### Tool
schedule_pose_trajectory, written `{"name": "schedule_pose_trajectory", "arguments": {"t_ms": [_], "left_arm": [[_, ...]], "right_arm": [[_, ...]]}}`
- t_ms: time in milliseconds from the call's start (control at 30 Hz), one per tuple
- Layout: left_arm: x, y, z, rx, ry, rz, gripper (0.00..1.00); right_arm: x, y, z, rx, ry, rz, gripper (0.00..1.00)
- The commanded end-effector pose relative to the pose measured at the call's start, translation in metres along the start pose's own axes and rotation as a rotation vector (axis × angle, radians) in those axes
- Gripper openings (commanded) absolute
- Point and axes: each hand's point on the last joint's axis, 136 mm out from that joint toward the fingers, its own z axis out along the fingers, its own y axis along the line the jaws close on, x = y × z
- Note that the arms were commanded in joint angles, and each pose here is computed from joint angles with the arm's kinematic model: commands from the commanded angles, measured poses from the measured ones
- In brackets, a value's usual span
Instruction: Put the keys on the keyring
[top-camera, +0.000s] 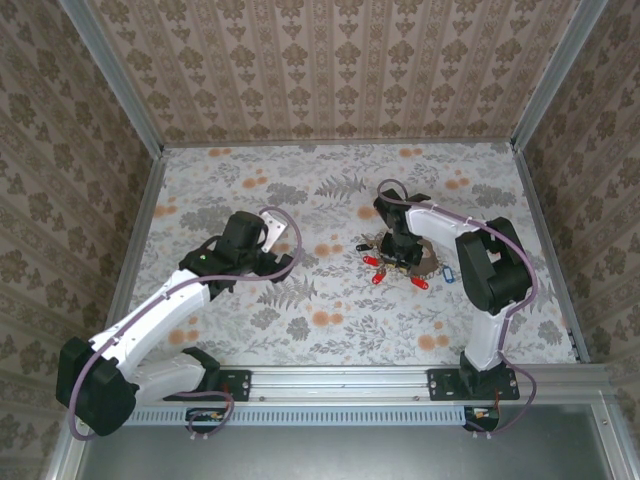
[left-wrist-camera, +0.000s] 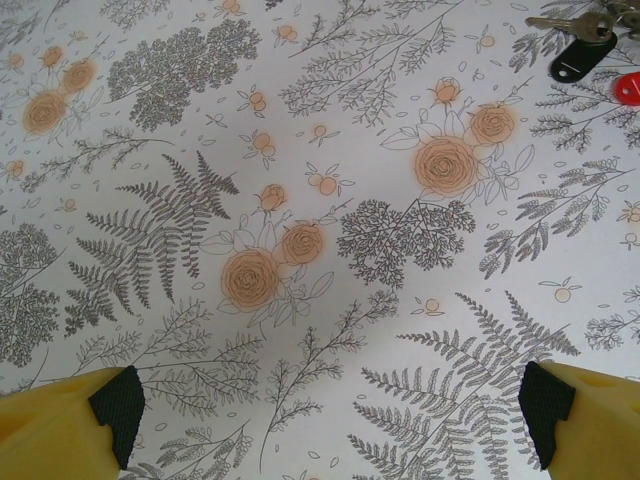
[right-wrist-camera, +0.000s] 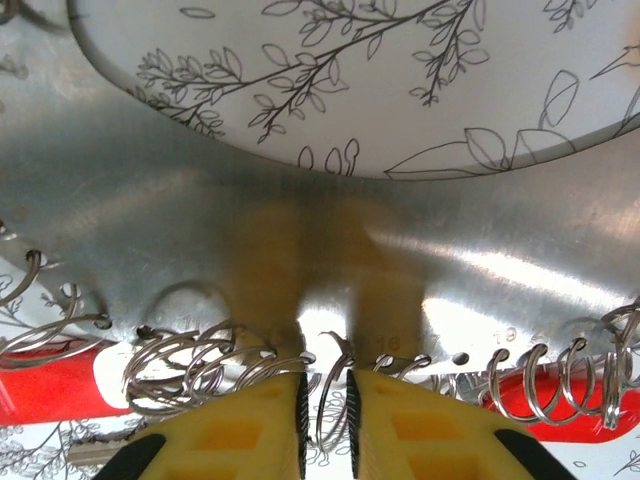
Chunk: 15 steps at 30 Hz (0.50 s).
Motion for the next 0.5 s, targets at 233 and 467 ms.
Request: {"name": "schedule_pose_trajectory", "arguments": {"t_ms": [233, 467], "left_arm": [[0.001, -0.007, -0.001, 0.023, -0.003, 0.026, 1.0], [-0.016, -0.033, 0.001, 0.15, -0.097, 0.0, 0.98]], "right_arm": [[0.002, -0.01, -0.003, 0.035, -0.014, 0.018, 0.13], [0.003, -0.006, -0.008, -0.002, -0.018, 0.042, 0.0]]}}
